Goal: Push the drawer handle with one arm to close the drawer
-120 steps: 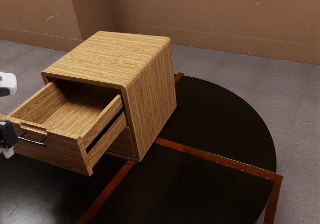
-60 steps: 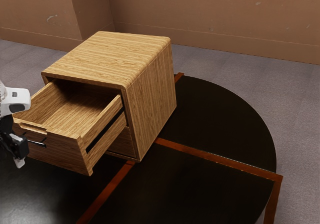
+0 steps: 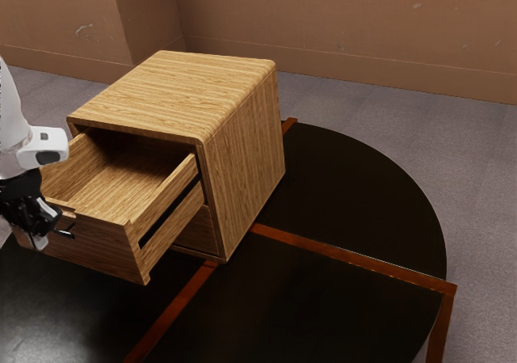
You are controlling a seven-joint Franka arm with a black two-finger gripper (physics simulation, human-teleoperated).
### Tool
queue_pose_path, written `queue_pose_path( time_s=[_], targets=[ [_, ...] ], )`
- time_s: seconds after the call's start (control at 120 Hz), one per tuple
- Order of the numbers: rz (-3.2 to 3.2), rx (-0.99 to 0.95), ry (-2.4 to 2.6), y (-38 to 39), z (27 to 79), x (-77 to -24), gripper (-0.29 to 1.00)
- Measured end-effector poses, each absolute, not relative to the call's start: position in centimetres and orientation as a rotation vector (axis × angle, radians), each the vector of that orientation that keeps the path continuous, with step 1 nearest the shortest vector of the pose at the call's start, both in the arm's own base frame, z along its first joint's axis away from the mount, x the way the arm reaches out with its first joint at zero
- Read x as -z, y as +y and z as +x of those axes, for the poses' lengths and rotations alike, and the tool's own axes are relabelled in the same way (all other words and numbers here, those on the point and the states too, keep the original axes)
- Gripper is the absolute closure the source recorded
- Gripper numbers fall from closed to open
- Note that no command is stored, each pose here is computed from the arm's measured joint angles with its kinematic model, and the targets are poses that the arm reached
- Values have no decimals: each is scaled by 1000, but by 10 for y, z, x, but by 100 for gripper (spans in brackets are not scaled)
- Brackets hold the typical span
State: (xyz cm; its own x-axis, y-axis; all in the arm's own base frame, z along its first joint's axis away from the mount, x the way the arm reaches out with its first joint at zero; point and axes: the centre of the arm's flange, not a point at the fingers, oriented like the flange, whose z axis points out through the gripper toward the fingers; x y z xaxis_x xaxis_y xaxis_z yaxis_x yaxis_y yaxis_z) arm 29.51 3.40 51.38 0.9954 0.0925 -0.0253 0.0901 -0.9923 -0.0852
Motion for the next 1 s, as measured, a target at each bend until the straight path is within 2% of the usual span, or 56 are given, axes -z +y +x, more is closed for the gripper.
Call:
queue_pose_path(
  time_s=[0.208,0.525,1.0],
  targets=[
    [-3060,-59,-138,36,317,-505,78],
    [-3066,-9,-134,38,346,-518,78],
    [-3074,-57,-117,43,411,-513,79]
  ],
)
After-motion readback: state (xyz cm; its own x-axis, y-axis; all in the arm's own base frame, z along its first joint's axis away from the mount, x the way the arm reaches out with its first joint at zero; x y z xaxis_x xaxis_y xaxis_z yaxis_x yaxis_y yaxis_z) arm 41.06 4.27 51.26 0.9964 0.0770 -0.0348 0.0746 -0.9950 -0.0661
